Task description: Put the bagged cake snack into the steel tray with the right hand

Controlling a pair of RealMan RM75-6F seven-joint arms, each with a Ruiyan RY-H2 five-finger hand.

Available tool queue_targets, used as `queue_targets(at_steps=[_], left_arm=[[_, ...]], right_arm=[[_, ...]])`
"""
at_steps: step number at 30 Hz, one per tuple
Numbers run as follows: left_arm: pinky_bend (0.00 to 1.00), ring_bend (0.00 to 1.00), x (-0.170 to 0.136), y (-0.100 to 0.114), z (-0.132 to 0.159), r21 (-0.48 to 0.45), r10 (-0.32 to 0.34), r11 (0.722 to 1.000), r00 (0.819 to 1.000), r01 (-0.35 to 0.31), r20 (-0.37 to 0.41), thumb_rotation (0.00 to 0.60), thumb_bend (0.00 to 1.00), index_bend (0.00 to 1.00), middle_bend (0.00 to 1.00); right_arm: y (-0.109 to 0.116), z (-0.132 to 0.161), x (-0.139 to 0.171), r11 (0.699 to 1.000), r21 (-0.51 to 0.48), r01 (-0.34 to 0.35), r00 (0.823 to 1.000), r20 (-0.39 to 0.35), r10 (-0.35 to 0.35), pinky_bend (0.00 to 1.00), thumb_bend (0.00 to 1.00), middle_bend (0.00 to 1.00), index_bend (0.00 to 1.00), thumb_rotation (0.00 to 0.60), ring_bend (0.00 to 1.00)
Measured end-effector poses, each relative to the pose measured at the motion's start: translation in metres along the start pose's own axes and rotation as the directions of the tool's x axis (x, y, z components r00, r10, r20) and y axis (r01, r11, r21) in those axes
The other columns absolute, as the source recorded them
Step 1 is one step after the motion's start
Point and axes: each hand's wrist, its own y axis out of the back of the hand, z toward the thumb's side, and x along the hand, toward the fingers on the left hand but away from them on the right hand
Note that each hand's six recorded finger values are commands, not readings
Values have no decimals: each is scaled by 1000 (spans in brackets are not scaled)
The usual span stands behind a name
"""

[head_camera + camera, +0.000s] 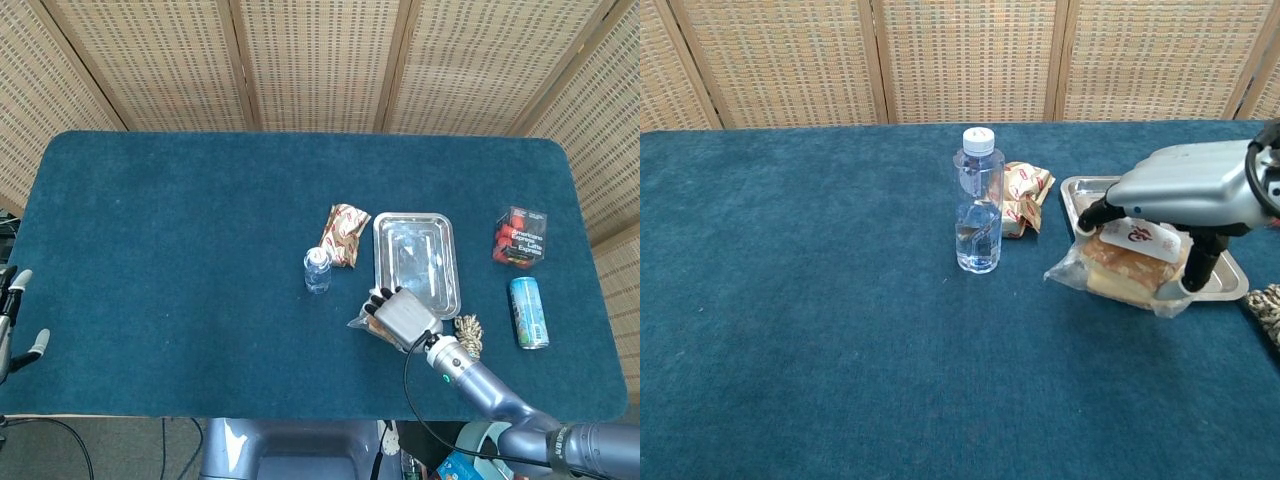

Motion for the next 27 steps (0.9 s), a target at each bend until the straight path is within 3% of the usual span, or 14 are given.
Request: queue_targets(at_steps=[27], left_arm=[[0,0,6,0,1,-4,-9,1000,997,9,-72,584,367,0,0]], right_arm=[[21,-67,-42,999,-41,-32,999,9,32,412,302,476,396,600,333]])
